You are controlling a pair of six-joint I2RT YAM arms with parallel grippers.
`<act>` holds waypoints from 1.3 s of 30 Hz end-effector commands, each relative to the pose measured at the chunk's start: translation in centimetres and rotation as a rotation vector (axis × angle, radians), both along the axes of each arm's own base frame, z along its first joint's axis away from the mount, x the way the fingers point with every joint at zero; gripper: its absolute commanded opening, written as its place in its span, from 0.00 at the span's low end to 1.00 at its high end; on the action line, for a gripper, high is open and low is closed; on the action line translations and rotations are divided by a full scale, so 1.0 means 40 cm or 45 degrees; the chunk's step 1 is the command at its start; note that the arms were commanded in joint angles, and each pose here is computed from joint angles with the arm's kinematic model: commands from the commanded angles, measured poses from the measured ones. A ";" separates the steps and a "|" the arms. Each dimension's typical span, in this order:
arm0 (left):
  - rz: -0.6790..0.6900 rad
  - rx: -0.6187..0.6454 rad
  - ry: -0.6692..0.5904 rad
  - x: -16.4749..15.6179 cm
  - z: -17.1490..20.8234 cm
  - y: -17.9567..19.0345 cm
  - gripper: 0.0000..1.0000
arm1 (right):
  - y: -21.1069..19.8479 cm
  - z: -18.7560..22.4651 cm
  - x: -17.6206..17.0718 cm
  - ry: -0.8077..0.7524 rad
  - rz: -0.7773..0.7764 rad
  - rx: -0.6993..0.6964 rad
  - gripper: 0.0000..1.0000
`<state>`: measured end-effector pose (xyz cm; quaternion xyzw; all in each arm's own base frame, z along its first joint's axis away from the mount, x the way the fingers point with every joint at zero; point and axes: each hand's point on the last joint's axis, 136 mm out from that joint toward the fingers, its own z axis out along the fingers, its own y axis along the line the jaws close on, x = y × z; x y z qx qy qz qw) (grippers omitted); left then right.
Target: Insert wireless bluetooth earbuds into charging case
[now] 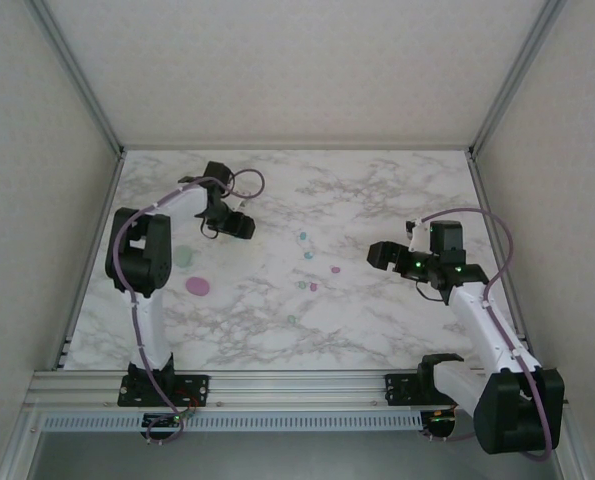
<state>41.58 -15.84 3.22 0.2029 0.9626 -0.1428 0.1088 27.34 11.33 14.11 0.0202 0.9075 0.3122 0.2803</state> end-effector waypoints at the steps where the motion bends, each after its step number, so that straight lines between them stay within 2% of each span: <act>1: -0.062 0.086 0.061 -0.034 -0.010 0.021 0.67 | 0.005 0.009 -0.001 0.015 0.005 0.001 0.93; 17: -0.125 0.208 -0.061 -0.011 -0.020 0.004 0.57 | 0.007 -0.003 0.001 0.057 -0.008 -0.001 0.94; 30: -0.142 0.189 -0.095 0.008 -0.034 -0.019 0.57 | 0.009 -0.013 -0.003 0.084 -0.005 -0.016 0.94; 33: -0.144 0.190 -0.096 0.007 -0.040 -0.026 0.50 | 0.010 -0.018 -0.003 0.084 -0.005 -0.016 0.95; 35: -0.147 0.193 -0.105 0.006 -0.038 -0.032 0.41 | 0.010 -0.023 -0.005 0.098 -0.004 -0.018 0.95; 39: -0.149 0.191 -0.155 -0.002 -0.007 -0.041 0.36 | 0.009 -0.026 -0.007 0.121 -0.006 -0.022 0.94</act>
